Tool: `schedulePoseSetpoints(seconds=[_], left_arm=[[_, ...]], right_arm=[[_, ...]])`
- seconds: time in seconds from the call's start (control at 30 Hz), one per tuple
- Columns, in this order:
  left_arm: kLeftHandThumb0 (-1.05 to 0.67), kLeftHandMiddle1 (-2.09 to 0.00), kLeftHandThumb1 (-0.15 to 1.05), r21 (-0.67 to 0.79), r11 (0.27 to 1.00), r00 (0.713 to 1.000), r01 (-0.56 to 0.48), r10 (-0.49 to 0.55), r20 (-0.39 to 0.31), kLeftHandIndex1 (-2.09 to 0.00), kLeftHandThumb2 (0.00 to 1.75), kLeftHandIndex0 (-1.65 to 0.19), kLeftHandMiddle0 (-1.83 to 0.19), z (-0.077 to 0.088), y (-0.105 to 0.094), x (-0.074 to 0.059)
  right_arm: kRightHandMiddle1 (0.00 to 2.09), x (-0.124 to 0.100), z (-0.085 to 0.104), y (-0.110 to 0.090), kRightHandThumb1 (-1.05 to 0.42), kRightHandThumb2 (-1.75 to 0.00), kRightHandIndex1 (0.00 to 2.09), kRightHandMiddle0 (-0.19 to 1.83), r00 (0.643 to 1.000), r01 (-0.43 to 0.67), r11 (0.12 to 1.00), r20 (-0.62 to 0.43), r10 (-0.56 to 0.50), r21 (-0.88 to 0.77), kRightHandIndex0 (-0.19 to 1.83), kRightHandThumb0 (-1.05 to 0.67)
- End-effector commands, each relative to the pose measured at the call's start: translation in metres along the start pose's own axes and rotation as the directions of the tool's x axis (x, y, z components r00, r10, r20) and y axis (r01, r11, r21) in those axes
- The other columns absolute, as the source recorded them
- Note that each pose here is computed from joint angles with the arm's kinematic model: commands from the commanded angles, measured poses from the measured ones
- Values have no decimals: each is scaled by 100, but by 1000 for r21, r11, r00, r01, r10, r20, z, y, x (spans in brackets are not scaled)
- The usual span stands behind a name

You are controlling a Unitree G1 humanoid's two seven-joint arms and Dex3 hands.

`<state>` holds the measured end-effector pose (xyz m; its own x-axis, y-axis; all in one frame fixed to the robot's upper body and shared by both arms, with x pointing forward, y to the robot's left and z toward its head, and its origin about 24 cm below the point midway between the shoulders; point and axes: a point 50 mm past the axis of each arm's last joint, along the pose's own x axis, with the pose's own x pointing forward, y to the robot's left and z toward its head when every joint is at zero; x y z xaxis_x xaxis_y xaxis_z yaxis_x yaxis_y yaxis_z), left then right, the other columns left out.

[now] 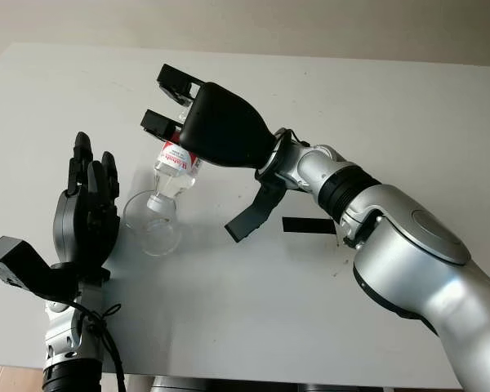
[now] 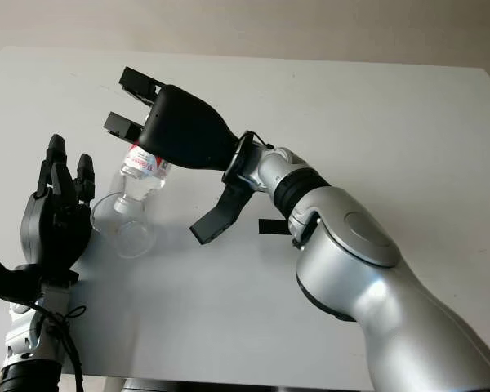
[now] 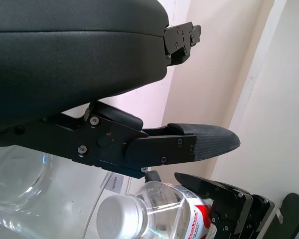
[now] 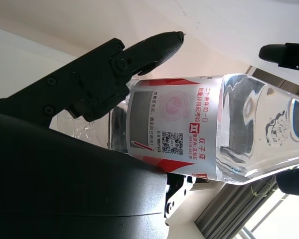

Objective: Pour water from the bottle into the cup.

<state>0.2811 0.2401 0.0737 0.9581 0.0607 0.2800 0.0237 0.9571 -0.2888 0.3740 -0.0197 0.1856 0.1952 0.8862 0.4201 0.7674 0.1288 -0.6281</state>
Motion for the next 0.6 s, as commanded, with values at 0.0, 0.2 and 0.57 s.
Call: schedulePoseSetpoints(seconds=[0.0, 0.2, 0.57], left_arm=[[-75, -5, 105, -10, 1000, 999, -18, 17, -48, -5, 44, 19, 16, -12, 2, -8], [-76, -5, 105, -15, 1000, 999, -18, 18, -51, -5, 43, 18, 15, -12, 2, -8], [-74, -5, 105, -22, 1000, 998, -16, 15, -57, -5, 44, 18, 16, -13, 4, -8]], right_arm=[[209, 8, -5, -7, -105, -18, 209, 91, 999, 40, 999, -4, -40, -1, 126, -35], [209, 7, -5, -5, -104, -19, 209, 88, 973, 66, 949, -229, 7, 308, 122, -30], [209, -10, -14, 6, -73, -76, 209, 106, 829, 252, 602, -490, 270, 758, 132, -9]])
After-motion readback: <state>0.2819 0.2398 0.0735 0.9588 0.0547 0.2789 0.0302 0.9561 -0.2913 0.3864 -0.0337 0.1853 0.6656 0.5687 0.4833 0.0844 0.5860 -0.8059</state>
